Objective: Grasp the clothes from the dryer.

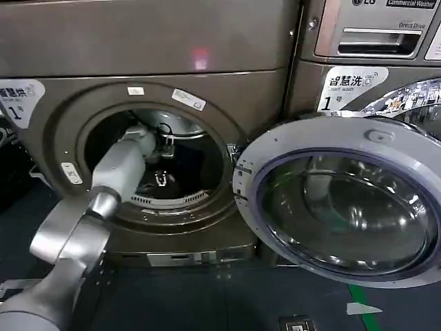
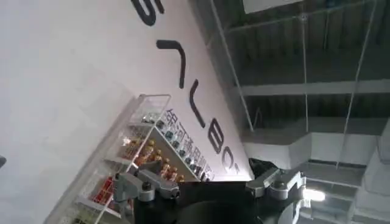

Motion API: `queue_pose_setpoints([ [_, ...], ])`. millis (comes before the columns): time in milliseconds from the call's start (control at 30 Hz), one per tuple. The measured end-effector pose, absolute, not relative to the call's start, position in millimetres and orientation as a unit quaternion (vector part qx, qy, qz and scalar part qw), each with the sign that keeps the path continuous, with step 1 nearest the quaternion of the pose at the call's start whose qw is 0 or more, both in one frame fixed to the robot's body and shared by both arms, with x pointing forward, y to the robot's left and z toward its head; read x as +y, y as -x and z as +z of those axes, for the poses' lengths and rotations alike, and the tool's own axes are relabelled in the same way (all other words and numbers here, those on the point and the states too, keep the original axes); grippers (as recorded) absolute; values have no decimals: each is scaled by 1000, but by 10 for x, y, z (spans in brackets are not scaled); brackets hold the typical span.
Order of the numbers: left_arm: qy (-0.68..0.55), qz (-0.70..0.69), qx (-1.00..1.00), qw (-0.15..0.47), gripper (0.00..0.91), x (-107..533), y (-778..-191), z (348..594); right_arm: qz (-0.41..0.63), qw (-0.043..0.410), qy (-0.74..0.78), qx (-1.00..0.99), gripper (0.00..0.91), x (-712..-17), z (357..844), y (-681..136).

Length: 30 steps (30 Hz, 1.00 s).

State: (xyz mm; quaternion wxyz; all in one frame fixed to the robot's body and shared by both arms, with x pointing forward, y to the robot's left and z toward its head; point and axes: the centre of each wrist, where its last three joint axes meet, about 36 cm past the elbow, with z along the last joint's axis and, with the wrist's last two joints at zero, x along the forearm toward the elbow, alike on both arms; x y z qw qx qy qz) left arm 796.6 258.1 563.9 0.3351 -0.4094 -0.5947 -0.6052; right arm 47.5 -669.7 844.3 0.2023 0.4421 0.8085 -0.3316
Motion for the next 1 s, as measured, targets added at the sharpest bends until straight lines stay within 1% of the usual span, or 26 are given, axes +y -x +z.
queue_pose_setpoints([
  [233, 400, -594, -591, 373, 907, 2603, -7952, 5483, -333, 202, -443, 808, 907, -6697, 8427, -459],
  [433, 397, -581, -601, 380, 907, 2646, -7927, 5361, -334, 201, -442, 808, 907, -6691, 8403, -468],
  [467, 397, -580, -601, 380, 671, 2642, -7924, 5346, -334, 201, -442, 808, 907, -6691, 8401, -469],
  [500, 397, -578, -602, 381, 466, 2644, -7922, 5337, -334, 201, -442, 808, 907, -6691, 8399, -467],
  [533, 397, -577, -603, 382, 341, 2645, -7920, 5327, -334, 201, -442, 808, 907, -6691, 8398, -465],
  [567, 396, -576, -604, 383, 148, 2648, -7919, 5320, -334, 201, -442, 808, 907, -6692, 8396, -462],
  [667, 397, -574, -604, 386, 68, 2653, -7912, 5292, -334, 201, -443, 807, 907, -6695, 8390, -457],
  [700, 397, -573, -604, 387, 23, 2657, -7911, 5285, -334, 201, -443, 807, 907, -6695, 8389, -456],
  [733, 397, -572, -604, 388, 0, 2659, -7910, 5281, -334, 201, -443, 807, 907, -6695, 8388, -456],
  [1000, 401, -565, -605, 391, 0, 2676, -7897, 5236, -333, 200, -444, 807, 907, -6702, 8363, -456],
])
